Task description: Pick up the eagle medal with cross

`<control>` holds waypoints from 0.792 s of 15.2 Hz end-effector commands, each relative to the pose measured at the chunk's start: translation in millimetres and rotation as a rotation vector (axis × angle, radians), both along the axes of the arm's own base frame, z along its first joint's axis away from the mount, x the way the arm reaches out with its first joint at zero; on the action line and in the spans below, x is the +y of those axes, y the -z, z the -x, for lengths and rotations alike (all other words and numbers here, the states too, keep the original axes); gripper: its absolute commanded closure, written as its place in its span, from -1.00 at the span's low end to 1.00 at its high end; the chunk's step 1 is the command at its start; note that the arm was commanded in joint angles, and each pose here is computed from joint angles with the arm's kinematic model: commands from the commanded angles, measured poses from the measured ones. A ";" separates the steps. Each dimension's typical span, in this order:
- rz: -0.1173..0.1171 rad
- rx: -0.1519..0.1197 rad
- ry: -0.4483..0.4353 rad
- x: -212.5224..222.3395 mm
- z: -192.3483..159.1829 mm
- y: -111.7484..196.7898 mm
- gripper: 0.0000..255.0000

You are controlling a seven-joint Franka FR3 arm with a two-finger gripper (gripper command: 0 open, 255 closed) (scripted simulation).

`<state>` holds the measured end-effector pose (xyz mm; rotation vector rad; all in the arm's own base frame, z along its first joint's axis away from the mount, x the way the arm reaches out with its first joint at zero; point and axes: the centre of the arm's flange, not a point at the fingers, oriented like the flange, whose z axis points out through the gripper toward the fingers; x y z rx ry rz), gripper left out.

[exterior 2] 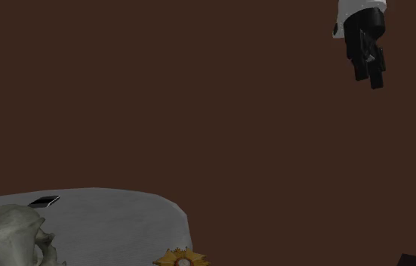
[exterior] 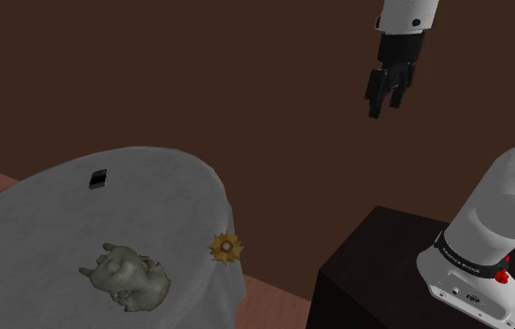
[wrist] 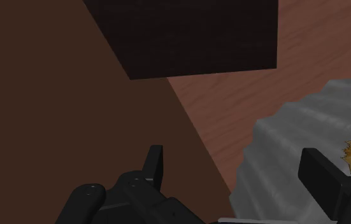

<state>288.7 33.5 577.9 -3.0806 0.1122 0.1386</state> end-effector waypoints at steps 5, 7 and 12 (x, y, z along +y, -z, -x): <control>-0.008 -0.026 0.004 37.1 -5.4 34.7 -1.00; -0.013 -0.039 0.006 55.7 -8.5 51.9 -1.00; -0.023 -0.071 0.010 102.6 -17.4 94.4 -1.00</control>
